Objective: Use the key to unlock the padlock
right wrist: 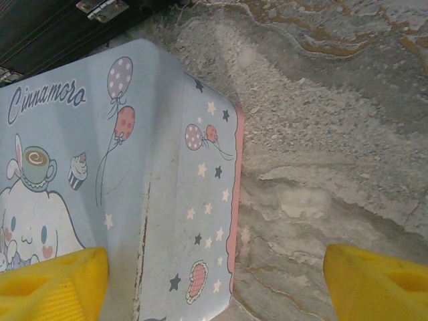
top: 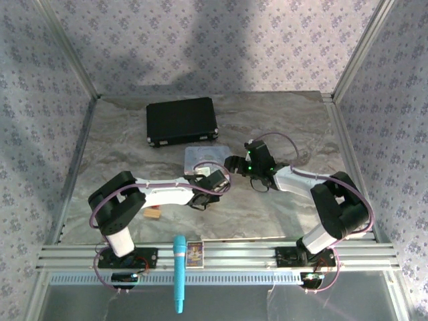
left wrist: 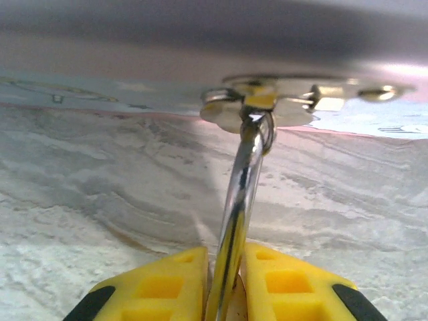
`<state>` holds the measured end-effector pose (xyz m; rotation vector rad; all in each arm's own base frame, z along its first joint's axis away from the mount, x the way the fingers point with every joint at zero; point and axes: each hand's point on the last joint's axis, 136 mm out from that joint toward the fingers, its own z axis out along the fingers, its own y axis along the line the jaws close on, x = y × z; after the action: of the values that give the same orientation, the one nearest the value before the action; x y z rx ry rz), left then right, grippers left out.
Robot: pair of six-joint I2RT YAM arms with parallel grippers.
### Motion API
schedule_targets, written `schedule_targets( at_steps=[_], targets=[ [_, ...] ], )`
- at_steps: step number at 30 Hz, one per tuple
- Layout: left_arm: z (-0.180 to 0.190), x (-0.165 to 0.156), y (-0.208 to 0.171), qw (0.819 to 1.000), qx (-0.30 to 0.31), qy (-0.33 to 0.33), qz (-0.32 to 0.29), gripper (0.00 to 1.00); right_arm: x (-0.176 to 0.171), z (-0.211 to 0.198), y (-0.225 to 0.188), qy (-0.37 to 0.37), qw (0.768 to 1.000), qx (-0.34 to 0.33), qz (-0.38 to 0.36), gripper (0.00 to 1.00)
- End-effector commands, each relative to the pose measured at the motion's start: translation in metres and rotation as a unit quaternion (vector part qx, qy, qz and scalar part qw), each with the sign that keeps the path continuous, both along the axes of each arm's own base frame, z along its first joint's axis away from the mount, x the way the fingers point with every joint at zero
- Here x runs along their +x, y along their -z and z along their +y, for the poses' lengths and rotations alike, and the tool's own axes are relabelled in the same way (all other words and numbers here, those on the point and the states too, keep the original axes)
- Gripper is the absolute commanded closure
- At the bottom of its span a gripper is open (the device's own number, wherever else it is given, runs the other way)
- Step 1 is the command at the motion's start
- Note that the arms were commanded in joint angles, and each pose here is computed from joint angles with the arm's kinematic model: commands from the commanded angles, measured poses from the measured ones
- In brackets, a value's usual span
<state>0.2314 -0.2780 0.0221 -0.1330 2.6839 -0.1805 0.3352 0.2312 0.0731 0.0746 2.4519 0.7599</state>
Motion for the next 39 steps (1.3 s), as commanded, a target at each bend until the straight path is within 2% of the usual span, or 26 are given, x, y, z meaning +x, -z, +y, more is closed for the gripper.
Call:
schedule_targets(
  at_steps=[1, 5, 14, 19, 33, 39],
  targets=[
    [0.044, -0.010, 0.005, 0.993, 0.115, 0.005, 0.013, 0.83, -0.015, -0.019, 0.037, 0.013, 0.997, -0.052, 0.060, 0.16],
    [0.057, -0.007, 0.004, 0.985, 0.169, 0.015, 0.005, 0.83, -0.016, -0.018, 0.037, 0.012, 0.997, -0.050, 0.062, 0.16],
    [0.039, -0.012, -0.004, 0.976, 0.210, 0.053, -0.016, 0.74, -0.016, -0.019, 0.039, 0.013, 0.997, -0.051, 0.065, 0.16],
    [0.036, -0.013, -0.012, 0.968, 0.241, 0.064, -0.028, 0.75, -0.016, -0.020, 0.040, 0.015, 0.996, -0.047, 0.068, 0.16],
    [0.020, -0.024, -0.003, 0.962, 0.255, 0.092, -0.021, 0.75, -0.016, -0.017, 0.044, 0.016, 0.997, -0.038, 0.072, 0.16],
    [0.013, -0.024, 0.006, 0.961, 0.254, 0.106, -0.010, 0.71, -0.015, -0.016, 0.043, 0.016, 0.997, -0.035, 0.071, 0.16]
  ],
)
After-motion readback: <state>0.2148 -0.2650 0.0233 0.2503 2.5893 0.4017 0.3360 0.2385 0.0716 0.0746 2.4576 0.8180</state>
